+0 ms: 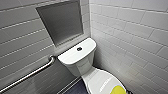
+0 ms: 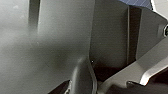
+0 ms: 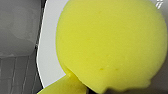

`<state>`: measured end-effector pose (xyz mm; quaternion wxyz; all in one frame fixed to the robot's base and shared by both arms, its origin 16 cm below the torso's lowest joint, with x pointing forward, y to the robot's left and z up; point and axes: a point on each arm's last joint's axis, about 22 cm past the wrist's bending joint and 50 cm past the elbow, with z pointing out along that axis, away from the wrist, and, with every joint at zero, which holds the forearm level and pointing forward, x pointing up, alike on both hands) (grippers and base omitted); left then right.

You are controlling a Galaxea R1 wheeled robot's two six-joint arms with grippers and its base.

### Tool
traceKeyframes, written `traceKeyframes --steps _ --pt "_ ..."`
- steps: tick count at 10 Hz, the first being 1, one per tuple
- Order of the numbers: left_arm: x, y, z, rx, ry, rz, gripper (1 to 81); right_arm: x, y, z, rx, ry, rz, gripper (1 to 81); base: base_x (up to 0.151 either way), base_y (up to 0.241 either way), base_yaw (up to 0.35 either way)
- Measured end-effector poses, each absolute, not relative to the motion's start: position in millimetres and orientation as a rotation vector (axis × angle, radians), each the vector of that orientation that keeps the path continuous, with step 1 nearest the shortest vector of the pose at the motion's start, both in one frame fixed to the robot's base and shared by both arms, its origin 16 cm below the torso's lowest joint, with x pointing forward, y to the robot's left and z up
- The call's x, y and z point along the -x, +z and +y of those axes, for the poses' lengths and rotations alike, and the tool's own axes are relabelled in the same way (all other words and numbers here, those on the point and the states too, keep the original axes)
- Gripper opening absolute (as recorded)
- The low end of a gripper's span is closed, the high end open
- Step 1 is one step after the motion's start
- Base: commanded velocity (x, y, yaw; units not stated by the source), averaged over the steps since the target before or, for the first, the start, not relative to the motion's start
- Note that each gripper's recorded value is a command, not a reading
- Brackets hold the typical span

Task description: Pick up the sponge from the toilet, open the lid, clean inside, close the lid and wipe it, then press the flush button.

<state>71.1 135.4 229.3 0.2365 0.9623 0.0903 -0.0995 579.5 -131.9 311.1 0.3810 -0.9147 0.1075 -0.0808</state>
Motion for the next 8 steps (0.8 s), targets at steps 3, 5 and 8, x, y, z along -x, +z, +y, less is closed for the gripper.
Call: traceKeyframes --steps 3,5,8 --pt "-71.1 229.2 135.3 -2.638 -0.271 0.247 81.1 -523.1 303.7 -173.9 2.364 -0.257 0.391 1.0 0.0 0.0 0.0" --pt "-71.2 229.4 135.0 -2.637 -0.27 0.248 81.1 -457.4 304.0 -209.2 2.403 -0.235 0.476 1.0 0.0 0.0 0.0" --pt "-71.2 229.4 134.8 -2.637 -0.269 0.248 81.1 -354.7 332.2 -242.1 2.434 -0.12 0.589 1.0 0.0 0.0 0.0"
